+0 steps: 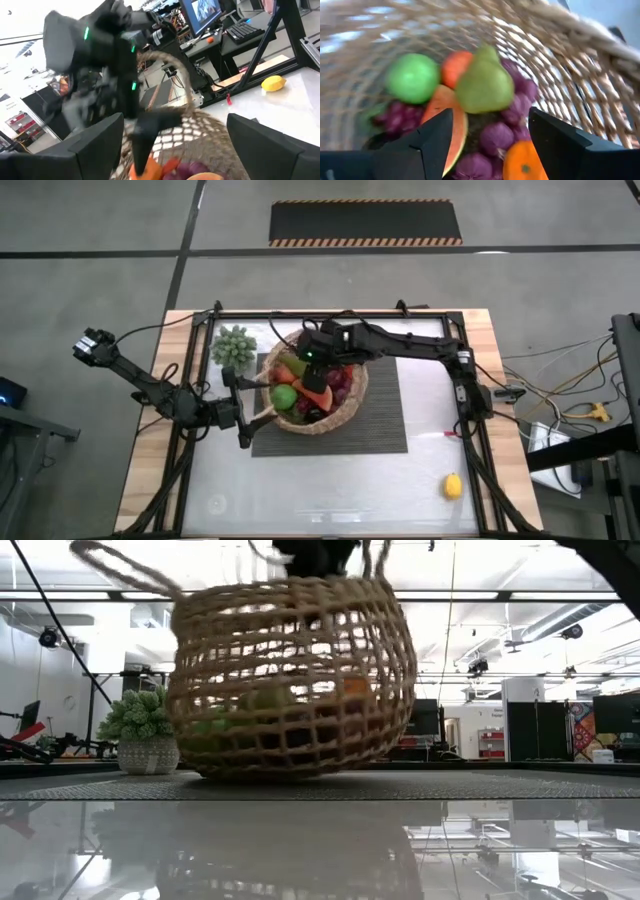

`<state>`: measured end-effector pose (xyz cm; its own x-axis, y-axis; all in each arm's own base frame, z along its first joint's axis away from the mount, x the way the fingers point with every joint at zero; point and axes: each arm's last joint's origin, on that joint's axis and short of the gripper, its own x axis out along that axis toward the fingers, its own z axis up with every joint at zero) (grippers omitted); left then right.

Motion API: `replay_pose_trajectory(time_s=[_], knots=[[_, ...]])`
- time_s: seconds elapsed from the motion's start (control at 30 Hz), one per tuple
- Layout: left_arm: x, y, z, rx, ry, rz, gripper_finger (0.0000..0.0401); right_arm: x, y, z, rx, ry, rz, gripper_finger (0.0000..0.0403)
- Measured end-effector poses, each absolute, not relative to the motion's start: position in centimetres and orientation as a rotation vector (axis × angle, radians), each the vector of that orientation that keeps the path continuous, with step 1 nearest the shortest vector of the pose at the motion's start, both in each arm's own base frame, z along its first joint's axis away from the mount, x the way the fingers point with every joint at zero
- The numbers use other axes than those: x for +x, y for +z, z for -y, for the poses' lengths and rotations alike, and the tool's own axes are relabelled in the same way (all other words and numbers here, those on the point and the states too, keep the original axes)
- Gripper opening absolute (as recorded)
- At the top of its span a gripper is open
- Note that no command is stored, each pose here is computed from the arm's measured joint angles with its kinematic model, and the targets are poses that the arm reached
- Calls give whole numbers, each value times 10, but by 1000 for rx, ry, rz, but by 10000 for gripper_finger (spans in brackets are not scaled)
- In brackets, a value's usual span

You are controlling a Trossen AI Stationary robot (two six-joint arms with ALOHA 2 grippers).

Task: Build produce basket
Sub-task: Put the yellow lemon into the brown basket

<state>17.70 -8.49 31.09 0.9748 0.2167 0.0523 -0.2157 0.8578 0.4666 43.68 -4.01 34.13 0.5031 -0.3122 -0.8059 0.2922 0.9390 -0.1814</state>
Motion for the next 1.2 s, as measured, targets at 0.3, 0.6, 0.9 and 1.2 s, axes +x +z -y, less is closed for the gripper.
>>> replay_pose_trajectory(time_s=[0.3,0.6,0.9,1.2], knots=[[177,313,85,473,230,14,336,412,381,-7,-33,-303,-877,227],[177,313,85,468,232,19,336,397,394,-39,-55,-247,-859,226],[177,318,85,435,228,63,336,332,434,-99,116,-176,-829,226],[184,321,94,417,91,156,336,274,409,-181,143,-229,-1027,226]])
